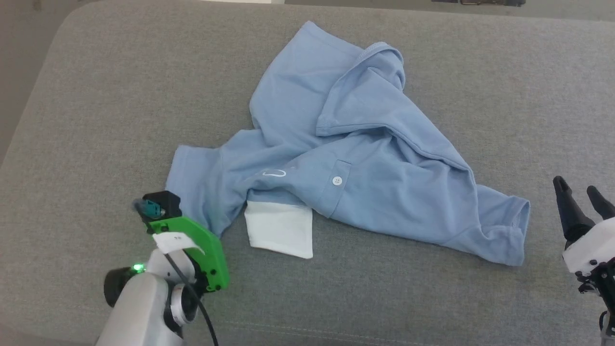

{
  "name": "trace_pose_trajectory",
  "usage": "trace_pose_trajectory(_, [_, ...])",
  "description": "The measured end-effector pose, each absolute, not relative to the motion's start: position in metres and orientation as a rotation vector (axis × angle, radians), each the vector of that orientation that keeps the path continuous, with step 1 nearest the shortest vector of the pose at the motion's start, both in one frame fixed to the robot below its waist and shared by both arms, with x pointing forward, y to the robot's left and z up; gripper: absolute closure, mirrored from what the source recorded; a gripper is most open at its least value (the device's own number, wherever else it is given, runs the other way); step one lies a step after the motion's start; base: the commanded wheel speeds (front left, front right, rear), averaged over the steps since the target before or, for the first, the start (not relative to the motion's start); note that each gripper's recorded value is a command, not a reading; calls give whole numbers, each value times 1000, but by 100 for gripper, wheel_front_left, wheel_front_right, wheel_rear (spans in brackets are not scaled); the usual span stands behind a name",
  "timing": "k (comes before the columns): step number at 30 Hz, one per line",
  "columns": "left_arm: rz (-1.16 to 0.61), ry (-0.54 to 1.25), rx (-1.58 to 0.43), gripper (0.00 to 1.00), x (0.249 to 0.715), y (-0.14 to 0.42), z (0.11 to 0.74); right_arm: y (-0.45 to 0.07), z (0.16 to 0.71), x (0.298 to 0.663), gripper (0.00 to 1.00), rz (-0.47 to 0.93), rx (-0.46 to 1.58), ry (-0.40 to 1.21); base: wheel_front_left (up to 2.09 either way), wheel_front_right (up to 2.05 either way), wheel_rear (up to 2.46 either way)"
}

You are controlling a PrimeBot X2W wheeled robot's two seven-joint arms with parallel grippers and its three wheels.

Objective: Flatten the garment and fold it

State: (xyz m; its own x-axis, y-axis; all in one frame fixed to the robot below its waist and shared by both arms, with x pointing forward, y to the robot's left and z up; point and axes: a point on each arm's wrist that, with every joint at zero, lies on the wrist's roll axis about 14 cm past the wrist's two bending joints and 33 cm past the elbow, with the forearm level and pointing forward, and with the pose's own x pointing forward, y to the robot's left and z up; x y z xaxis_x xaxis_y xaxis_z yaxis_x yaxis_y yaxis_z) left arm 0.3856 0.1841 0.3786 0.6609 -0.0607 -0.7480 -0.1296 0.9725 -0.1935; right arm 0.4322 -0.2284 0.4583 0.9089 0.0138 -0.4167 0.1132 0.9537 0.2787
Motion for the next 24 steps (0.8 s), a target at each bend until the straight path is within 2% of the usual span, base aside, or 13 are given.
trace_pose_trajectory(2, [15,858,-268,100,384,176,378,-227,458,432,0,-50,305,431,0,0,0])
trace_pose_trajectory(3, [4,860,-293,96,383,172,378,-226,457,432,0,-45,306,434,0,0,0])
trace_pose_trajectory(4, [4,858,-305,26,383,171,379,-225,457,432,0,-43,306,435,0,0,0])
trace_pose_trajectory(5, [7,850,-326,0,384,172,380,-224,457,432,0,-42,307,435,0,0,0])
trace_pose_trajectory(10, [13,778,-475,0,385,169,398,-224,459,429,0,-42,311,432,0,0,0])
trace_pose_trajectory(15, [97,544,-553,0,394,203,444,-227,461,423,0,-51,316,426,0,0,0])
trace_pose_trajectory(20, [198,283,-394,0,402,246,484,-234,453,413,0,-75,304,453,0,0,0])
trace_pose_trajectory(24, [186,135,-245,0,407,248,493,-237,438,408,0,-75,223,542,0,0,0])
